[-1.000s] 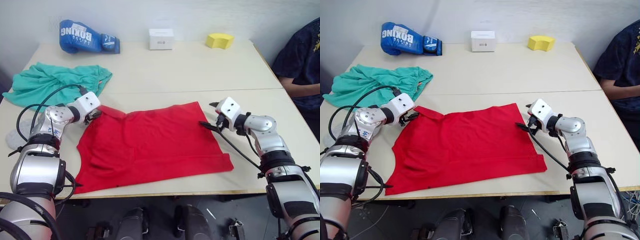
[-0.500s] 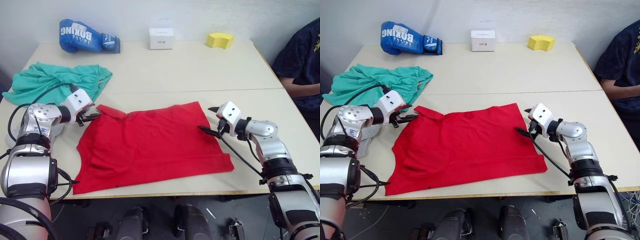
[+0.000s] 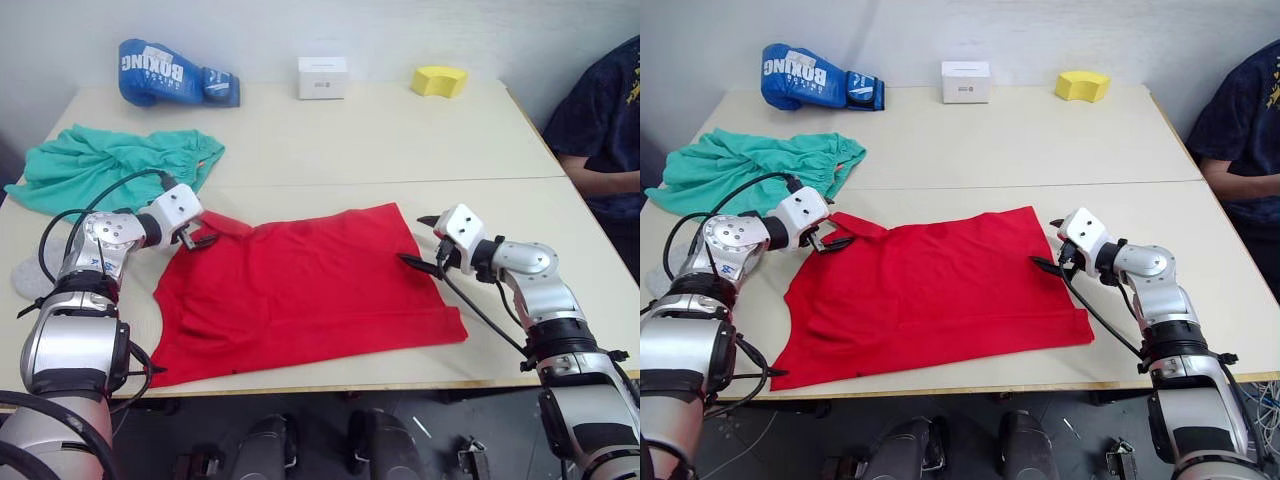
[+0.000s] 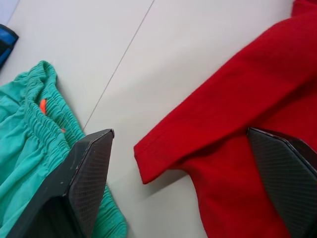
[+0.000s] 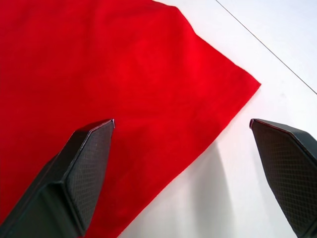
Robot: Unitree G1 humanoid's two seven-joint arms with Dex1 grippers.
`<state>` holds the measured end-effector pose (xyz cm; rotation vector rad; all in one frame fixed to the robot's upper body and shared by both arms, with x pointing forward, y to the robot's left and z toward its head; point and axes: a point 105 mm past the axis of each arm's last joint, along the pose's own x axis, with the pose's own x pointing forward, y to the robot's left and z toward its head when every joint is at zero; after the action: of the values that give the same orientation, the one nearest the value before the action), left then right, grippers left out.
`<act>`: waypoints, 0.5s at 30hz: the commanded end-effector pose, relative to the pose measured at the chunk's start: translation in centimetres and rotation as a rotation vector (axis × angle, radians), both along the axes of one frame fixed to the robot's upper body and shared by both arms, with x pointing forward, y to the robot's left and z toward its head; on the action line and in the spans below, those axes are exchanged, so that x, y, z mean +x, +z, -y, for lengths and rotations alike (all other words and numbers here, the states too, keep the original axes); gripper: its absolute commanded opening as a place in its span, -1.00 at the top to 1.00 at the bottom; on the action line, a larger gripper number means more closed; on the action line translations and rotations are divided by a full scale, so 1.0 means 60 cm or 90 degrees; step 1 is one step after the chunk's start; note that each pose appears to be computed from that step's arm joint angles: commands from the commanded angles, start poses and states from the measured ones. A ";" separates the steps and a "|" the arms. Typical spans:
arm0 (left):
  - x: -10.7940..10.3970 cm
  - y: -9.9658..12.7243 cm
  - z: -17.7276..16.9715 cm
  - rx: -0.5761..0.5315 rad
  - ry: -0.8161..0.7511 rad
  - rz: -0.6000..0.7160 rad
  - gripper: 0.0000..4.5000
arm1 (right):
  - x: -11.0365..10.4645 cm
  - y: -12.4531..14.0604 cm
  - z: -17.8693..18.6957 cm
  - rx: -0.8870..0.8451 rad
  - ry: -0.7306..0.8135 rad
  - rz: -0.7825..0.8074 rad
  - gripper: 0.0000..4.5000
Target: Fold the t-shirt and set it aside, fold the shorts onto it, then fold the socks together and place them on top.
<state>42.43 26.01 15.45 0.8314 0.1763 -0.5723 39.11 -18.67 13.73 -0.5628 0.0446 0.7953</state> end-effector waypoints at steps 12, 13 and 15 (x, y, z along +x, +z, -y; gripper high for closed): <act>0.025 0.002 0.018 0.049 0.039 0.046 -0.99 | -0.005 0.030 0.005 0.019 -0.006 0.040 -1.00; 0.028 0.003 0.019 0.051 0.047 0.053 -0.99 | -0.005 0.032 0.005 0.020 -0.007 0.042 -1.00; 0.034 0.004 0.020 0.065 0.066 0.071 -0.99 | -0.004 0.033 0.005 0.020 -0.009 0.045 -1.00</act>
<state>44.24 24.36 15.69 0.9094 0.1326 -0.4625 38.91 -18.63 13.91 -0.5519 0.0361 0.7859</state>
